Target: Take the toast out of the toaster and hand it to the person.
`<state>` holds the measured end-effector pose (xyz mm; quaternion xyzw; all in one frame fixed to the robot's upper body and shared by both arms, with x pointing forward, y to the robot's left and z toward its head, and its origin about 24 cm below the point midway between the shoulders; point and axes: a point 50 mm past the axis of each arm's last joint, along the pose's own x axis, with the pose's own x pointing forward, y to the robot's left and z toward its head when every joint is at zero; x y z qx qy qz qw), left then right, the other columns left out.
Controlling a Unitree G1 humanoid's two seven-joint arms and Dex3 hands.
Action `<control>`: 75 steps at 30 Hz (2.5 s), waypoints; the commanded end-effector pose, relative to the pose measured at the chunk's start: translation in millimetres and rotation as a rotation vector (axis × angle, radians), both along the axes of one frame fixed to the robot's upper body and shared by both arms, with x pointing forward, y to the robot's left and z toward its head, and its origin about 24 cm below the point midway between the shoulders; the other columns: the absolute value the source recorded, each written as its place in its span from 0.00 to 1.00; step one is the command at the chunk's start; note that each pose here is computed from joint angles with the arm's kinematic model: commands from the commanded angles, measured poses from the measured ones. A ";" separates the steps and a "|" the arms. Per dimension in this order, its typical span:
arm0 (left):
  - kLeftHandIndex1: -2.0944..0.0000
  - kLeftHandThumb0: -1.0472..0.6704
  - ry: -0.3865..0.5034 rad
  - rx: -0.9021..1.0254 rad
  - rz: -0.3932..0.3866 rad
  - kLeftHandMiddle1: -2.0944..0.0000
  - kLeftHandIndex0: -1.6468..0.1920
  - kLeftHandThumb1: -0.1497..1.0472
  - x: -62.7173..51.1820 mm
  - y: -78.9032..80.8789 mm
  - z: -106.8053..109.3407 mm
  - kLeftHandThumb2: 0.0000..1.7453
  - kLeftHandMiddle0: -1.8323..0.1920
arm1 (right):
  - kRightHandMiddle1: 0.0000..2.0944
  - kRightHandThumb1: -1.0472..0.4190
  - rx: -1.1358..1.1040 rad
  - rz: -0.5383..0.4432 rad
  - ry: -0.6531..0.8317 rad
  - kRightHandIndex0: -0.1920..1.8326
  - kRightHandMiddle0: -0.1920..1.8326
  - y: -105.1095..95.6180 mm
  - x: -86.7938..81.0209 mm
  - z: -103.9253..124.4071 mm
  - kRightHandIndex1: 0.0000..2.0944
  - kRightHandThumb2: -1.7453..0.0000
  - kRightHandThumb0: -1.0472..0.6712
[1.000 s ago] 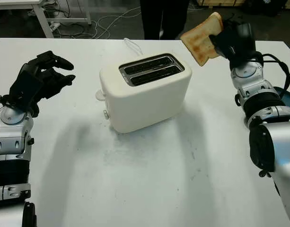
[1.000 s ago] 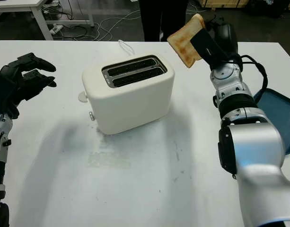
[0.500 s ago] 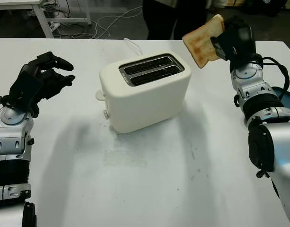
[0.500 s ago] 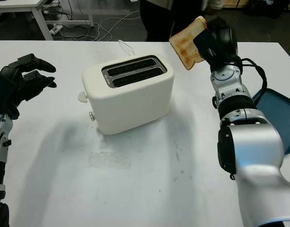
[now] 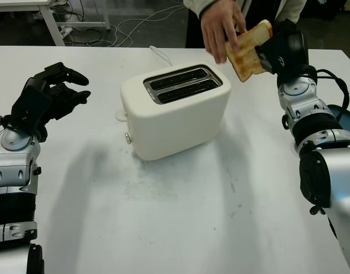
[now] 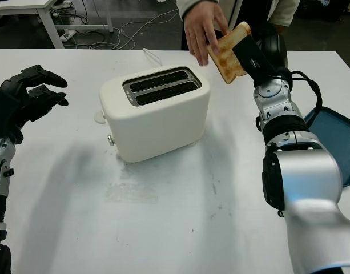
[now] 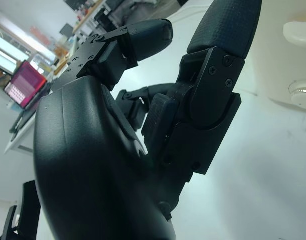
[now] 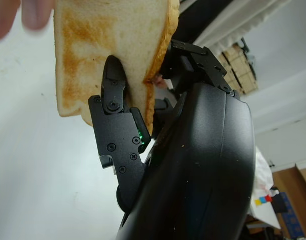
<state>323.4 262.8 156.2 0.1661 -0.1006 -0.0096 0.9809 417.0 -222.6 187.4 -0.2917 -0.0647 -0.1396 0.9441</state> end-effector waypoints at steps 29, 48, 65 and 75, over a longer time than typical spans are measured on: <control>0.40 0.00 0.001 -0.001 -0.008 0.36 0.60 0.82 -0.2 0.3 -0.3 0.00 0.62 | 0.61 0.09 0.037 0.018 -0.032 0.42 0.37 -0.1 0.6 7.8 0.83 0.84 0.43; 0.38 0.00 -0.014 -0.092 0.040 0.34 0.61 0.80 -10.0 4.4 -7.3 0.00 0.63 | 0.01 0.09 0.178 0.318 -0.024 0.17 0.18 -15.6 -38.5 -48.2 0.04 0.89 0.31; 0.28 0.00 -0.074 -0.290 0.057 0.27 0.77 0.82 -43.7 -37.9 -60.1 0.00 0.77 | 0.00 0.09 0.550 0.432 -0.044 0.13 0.14 39.3 -151.3 -94.2 0.00 0.83 0.28; 0.23 0.00 -0.041 -0.324 0.079 0.21 0.81 0.82 -48.4 -53.8 -94.4 0.00 0.83 | 0.01 0.09 0.657 0.428 0.063 0.17 0.18 59.3 -172.3 -125.8 0.02 0.81 0.35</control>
